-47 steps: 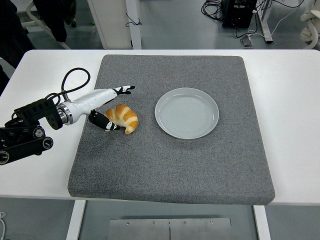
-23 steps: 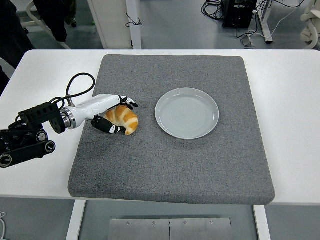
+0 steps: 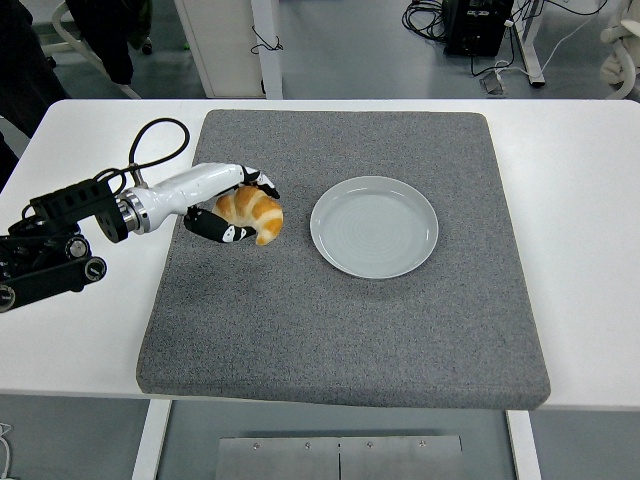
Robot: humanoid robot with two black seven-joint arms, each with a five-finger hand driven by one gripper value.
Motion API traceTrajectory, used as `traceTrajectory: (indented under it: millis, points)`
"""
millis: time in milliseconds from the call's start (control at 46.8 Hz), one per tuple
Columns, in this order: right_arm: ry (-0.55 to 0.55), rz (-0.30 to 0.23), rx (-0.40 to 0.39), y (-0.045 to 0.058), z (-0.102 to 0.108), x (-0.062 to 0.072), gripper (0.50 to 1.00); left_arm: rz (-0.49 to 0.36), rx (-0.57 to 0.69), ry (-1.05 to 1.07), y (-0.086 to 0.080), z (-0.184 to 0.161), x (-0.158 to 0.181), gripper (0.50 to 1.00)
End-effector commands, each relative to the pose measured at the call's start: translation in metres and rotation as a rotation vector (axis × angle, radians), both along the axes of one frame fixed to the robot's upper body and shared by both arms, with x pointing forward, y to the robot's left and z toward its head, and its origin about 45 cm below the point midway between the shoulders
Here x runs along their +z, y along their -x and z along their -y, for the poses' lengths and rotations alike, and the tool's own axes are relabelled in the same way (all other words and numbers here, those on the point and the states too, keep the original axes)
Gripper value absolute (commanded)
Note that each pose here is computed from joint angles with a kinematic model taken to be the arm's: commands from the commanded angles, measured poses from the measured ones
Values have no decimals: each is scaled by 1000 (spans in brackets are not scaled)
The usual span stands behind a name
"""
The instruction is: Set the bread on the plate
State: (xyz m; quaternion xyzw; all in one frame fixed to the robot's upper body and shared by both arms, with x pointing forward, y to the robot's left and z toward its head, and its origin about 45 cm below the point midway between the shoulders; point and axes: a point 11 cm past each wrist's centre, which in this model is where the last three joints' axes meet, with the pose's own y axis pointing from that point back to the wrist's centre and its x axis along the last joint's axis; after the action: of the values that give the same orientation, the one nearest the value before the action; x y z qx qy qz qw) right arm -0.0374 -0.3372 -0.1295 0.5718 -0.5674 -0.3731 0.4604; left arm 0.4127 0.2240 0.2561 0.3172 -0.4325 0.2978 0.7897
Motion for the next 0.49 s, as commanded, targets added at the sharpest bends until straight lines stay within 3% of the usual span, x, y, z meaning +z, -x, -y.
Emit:
traceTrajectory:
  millis: [0, 278, 470]
  points:
    - [0, -1, 0, 0, 0, 0, 1000, 30, 9, -12, -8, -8, 19, 642]
    - [0, -1, 0, 0, 0, 0, 1000, 83, -21, 44, -30, 4, 90, 648]
    - [0, -1, 0, 0, 0, 0, 1000, 94, -47, 60, -33, 12, 109, 658]
